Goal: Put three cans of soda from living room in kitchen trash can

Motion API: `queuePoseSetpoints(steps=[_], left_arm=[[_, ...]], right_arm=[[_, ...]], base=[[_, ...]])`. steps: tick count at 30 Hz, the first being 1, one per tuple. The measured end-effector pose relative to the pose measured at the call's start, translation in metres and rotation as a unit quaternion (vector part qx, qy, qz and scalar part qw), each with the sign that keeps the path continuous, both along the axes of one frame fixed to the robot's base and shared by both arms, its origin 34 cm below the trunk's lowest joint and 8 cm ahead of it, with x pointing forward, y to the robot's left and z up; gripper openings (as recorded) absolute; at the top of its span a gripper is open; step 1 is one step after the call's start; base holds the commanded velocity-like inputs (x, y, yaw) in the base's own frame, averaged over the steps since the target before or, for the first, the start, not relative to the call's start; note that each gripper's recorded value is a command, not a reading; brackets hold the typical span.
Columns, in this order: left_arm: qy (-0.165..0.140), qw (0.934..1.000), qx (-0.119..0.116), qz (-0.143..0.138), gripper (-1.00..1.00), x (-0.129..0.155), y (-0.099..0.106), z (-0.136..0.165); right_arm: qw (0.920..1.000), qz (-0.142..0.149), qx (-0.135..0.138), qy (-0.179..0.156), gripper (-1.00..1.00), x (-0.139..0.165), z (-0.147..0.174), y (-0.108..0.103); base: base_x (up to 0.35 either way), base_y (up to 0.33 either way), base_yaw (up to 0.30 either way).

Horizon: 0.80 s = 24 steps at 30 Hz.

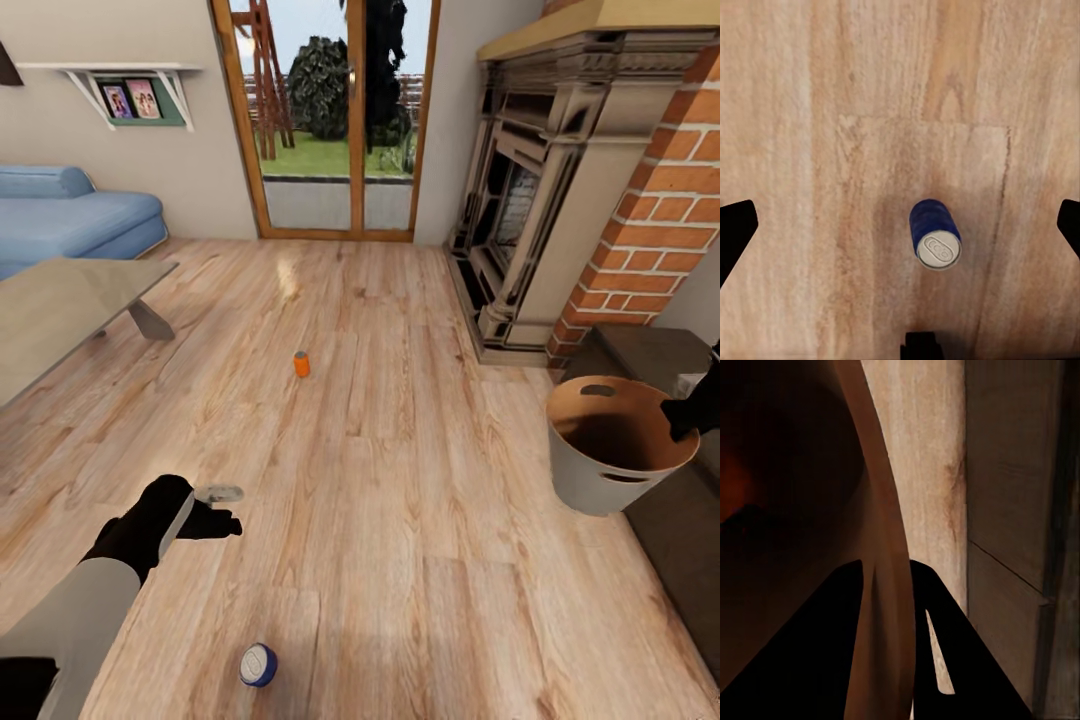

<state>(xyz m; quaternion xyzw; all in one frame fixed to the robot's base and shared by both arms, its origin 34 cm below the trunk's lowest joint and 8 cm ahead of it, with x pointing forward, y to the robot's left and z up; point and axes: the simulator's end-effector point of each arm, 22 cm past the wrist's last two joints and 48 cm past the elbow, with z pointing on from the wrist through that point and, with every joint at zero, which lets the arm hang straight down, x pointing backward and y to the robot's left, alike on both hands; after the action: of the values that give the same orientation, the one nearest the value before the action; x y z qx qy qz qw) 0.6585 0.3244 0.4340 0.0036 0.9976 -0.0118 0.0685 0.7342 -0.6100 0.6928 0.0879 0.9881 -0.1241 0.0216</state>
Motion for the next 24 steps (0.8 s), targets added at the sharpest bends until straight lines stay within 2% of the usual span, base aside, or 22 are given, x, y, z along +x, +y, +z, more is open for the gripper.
queuePoseSetpoints(steps=[2, 5, 8, 14, 21, 24], left_arm=[[0.0, 1.0, 0.002, 0.0, 1.0, 0.0, -0.002, 0.0], [0.003, 1.0, 0.001, -0.001, 1.0, -0.001, -0.006, -0.005], [0.005, 1.0, -0.002, -0.003, 1.0, -0.003, -0.012, -0.014], [0.011, 0.9999, -0.006, -0.006, 1.0, -0.008, -0.021, -0.033], [0.016, 0.9998, -0.007, -0.008, 1.0, -0.013, -0.025, -0.054], [0.019, 0.9997, -0.009, -0.009, 1.0, -0.016, -0.028, -0.063]], right_arm=[[0.9998, 0.01, -0.018, -0.004, -1.0, 0.01, 0.019, -0.006], [0.9999, 0.001, 0.001, -0.013, -1.0, 0.015, 0.016, 0.002], [0.9998, -0.004, 0.011, -0.018, -1.0, 0.016, 0.007, 0.006], [0.9999, 0.002, -0.017, 0.003, -1.0, 0.006, -0.007, -0.009], [0.9999, 0.001, -0.01, 0.004, -1.0, 0.007, -0.029, -0.004], [0.9998, 0.007, -0.016, 0.006, -1.0, 0.009, -0.034, -0.004]], base=[[0.0, 0.0, 0.0], [0.0, 0.0, 0.0], [0.0, 0.0, 0.0], [0.0, 0.0, 0.0], [0.0, 0.0, 0.0], [0.0, 0.0, 0.0]])
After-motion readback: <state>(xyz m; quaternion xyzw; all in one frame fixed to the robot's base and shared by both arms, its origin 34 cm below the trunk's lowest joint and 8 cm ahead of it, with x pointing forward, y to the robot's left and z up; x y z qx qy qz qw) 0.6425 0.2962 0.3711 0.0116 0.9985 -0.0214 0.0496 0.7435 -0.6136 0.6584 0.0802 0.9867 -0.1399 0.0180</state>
